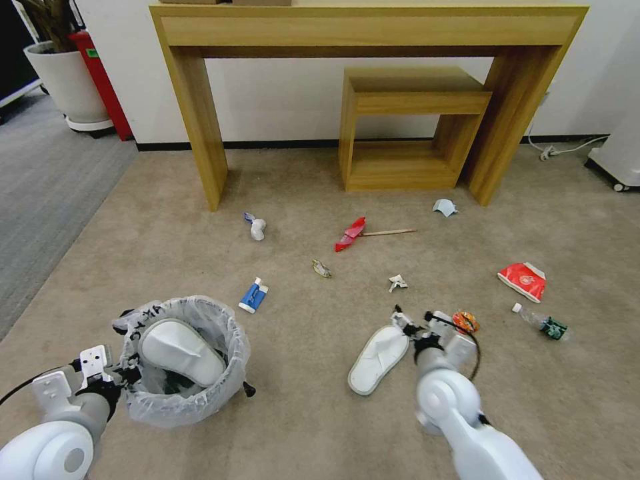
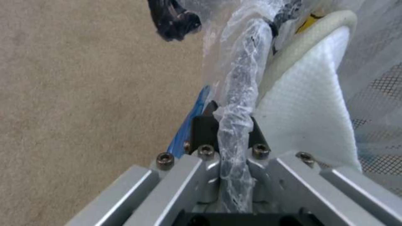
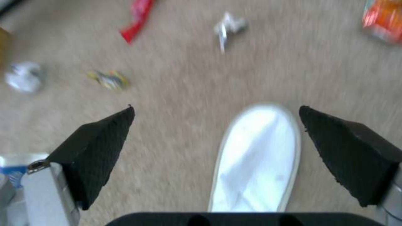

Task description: Pick up the trash bin and place the garbage on the floor into it.

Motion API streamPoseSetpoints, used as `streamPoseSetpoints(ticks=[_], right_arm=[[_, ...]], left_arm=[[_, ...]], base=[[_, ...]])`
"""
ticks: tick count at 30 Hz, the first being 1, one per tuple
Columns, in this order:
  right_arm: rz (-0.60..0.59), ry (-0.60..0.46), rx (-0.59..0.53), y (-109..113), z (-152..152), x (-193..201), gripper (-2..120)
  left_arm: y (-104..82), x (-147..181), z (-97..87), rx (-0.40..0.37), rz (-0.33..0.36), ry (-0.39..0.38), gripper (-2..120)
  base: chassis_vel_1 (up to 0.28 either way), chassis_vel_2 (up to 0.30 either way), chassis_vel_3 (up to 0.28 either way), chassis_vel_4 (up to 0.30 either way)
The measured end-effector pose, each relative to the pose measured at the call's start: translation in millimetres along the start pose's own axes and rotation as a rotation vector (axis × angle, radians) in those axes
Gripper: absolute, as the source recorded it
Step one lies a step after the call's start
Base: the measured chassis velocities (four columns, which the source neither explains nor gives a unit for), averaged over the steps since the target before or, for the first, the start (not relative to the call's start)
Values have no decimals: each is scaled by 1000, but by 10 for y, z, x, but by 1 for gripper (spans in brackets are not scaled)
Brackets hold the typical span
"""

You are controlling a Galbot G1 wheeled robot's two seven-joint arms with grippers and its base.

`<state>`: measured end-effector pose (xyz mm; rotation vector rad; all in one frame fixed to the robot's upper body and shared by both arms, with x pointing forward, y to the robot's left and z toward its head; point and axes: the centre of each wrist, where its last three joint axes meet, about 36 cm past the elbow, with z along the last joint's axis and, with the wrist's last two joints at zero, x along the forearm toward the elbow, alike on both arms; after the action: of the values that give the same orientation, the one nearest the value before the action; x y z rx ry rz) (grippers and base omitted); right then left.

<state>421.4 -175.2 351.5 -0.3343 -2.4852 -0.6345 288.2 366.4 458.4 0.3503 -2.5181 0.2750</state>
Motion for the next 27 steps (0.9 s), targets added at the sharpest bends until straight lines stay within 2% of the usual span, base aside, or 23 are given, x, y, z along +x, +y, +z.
streamPoseSetpoints(ticks=[2,10,17,27], right_arm=[[48,47,18,63,156,-184,100],[136,115,66,48,460,-545,100],[140,152,112,161,663,-713,100],[155,161,145,154,798,-874,98]], left_arm=[[-2,12,2,0,0,-1,1],[-11,50,20,1,-2,-4,1],[-34,86,6,-1,4,-14,1],[-39,98,14,-2,4,-16,1]], base=[[0,0,0,0],[0,0,0,0],[0,0,0,0],[0,0,0,0]])
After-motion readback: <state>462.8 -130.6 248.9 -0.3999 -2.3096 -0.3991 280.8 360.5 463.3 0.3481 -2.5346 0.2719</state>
